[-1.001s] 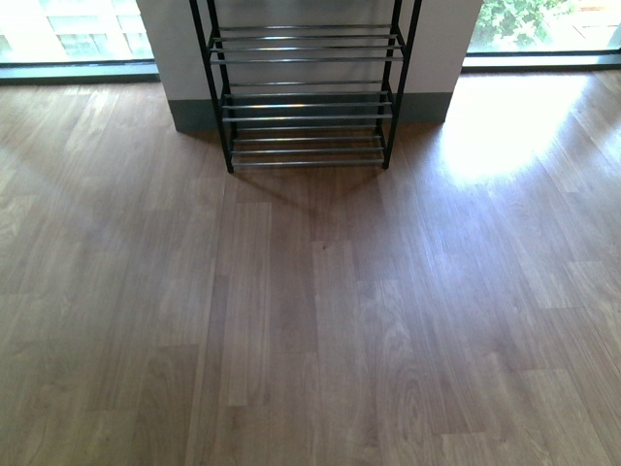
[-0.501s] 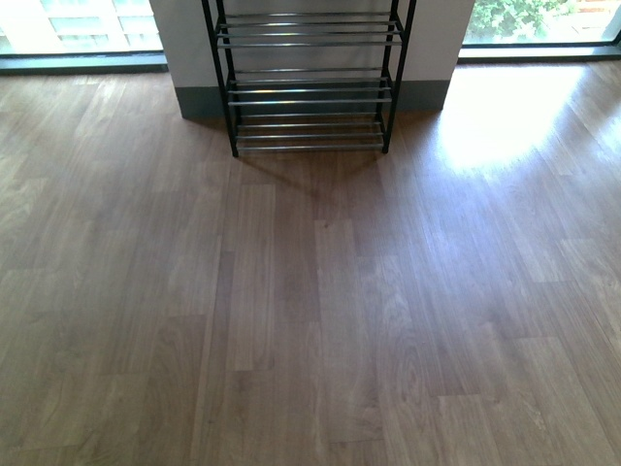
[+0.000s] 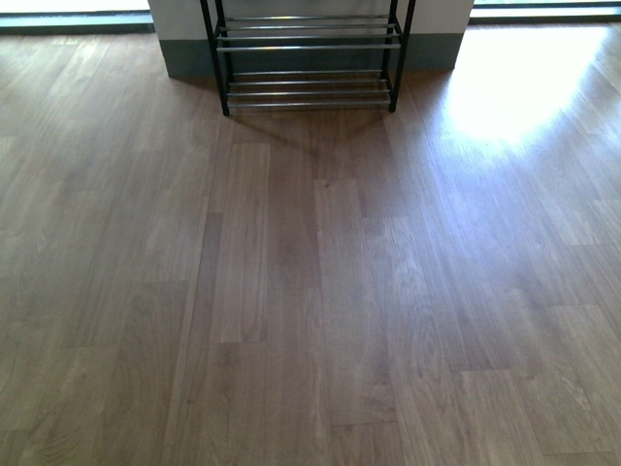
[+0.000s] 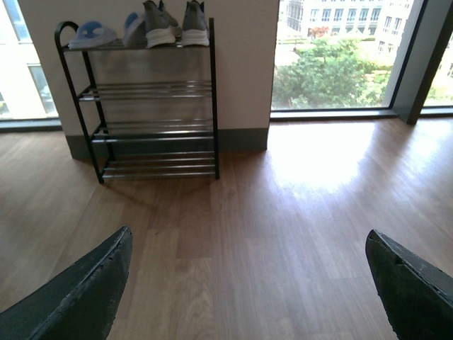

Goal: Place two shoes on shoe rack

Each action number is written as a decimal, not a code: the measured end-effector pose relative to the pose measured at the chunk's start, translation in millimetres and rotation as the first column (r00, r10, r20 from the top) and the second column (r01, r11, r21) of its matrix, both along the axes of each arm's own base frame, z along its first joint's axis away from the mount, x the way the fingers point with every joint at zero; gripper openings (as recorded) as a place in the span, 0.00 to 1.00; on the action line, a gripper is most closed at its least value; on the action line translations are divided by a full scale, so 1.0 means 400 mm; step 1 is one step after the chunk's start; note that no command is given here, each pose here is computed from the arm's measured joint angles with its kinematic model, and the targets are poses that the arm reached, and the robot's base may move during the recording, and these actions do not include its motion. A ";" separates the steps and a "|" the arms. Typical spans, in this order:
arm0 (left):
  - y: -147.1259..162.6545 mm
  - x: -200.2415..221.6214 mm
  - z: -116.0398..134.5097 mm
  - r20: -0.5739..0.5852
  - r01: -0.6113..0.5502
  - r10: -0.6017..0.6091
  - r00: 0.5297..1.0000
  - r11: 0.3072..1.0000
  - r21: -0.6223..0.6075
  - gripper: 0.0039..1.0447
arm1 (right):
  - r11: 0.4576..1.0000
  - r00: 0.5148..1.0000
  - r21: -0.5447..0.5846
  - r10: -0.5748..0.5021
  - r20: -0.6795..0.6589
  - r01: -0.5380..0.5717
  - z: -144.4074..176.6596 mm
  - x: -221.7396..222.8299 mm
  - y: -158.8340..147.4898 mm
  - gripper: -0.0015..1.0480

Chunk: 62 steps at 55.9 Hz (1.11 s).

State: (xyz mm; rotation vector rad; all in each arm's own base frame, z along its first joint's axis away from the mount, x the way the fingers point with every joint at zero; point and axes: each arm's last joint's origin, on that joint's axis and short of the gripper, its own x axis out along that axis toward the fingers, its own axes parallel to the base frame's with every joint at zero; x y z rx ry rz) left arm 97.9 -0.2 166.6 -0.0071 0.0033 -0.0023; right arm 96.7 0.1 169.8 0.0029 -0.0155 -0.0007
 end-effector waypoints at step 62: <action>0.000 0.000 0.000 0.000 0.000 0.000 1.000 1.000 0.000 0.91 | 1.000 1.000 0.000 0.000 0.000 0.000 0.000 0.000 0.000 0.91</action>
